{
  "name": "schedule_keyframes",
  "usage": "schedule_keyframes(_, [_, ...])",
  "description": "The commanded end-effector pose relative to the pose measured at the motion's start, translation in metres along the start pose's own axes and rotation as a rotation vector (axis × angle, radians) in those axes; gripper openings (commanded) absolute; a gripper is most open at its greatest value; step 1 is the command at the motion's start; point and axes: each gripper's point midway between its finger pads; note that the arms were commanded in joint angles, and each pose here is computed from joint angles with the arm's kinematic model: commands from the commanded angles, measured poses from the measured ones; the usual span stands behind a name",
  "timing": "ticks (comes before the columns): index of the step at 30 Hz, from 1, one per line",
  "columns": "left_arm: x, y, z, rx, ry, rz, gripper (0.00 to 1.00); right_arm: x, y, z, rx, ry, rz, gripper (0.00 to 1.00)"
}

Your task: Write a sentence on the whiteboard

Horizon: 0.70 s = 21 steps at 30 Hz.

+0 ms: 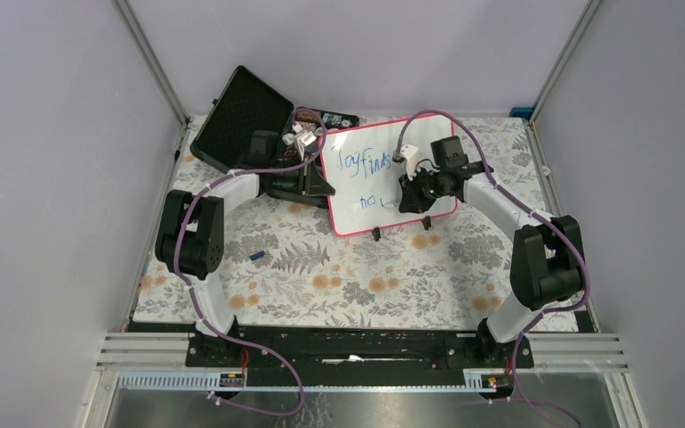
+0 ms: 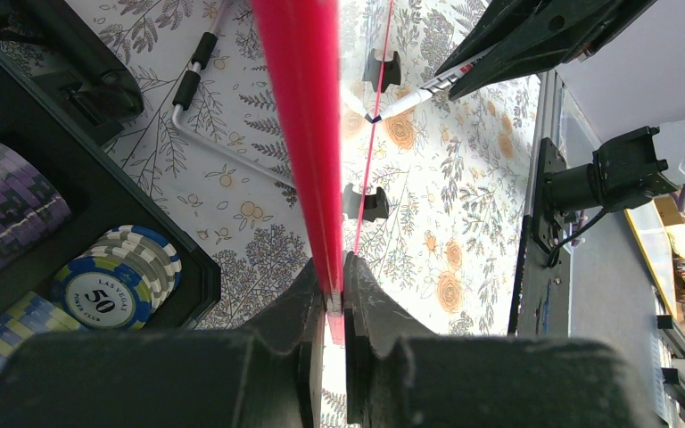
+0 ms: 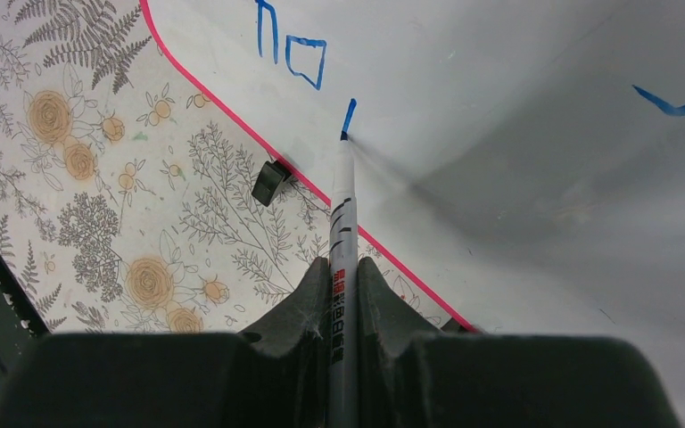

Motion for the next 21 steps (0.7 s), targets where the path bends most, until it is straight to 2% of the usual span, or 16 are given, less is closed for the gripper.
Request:
schedule_keyframes(1, [-0.023,0.004,0.001,-0.027,-0.043,0.122,0.0,-0.01,-0.011,-0.01,0.069,-0.014,-0.054,0.0])
schedule_keyframes(13, [-0.023,0.003,0.001,-0.026,-0.043,0.124,0.0,-0.031,-0.035,-0.024,0.13,-0.054,-0.046,0.0])
schedule_keyframes(21, [-0.023,0.003,0.001,-0.027,-0.043,0.126,0.0,-0.027,-0.037,-0.024,0.129,-0.045,-0.04,0.0])
Point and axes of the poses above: each gripper's point midway between its finger pads, its own z axis out along the fingers, its own y axis along the line the jaws close on, x = y × z, and after that the axes turned 13 degrees about -z, right-handed
